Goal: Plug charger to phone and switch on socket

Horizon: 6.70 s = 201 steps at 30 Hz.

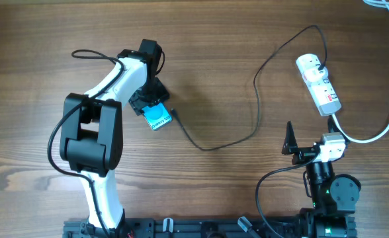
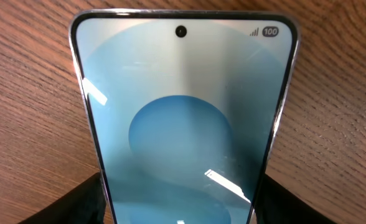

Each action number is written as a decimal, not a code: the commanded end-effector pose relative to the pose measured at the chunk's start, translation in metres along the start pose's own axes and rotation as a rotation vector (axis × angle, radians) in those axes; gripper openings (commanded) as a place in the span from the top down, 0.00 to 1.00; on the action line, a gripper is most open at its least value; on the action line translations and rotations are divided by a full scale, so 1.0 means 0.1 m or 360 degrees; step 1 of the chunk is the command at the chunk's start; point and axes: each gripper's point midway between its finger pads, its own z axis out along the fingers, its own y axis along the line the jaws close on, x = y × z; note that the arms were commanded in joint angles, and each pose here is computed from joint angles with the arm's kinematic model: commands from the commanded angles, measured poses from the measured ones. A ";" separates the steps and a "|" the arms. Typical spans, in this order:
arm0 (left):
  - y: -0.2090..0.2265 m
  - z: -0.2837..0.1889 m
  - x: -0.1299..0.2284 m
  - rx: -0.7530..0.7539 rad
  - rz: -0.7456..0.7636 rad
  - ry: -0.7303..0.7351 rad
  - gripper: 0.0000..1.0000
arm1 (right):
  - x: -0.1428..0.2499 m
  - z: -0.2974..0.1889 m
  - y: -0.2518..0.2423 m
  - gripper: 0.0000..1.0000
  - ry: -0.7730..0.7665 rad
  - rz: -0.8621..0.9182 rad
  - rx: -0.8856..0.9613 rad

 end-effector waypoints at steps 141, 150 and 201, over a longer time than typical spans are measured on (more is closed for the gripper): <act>-0.47 0.17 0.37 0.0103 0.0476 -0.0053 0.12 | 0.95 0.66 2.49 0.00 0.2111 0.0528 -0.1019; -1.10 -0.39 0.27 0.0436 0.0496 -0.0178 0.00 | 1.02 1.11 1.49 0.00 0.2042 0.0717 -0.0609; -0.97 0.14 0.62 0.0395 0.0608 0.0201 0.34 | 0.97 1.16 1.55 0.00 0.2040 0.0875 -0.0557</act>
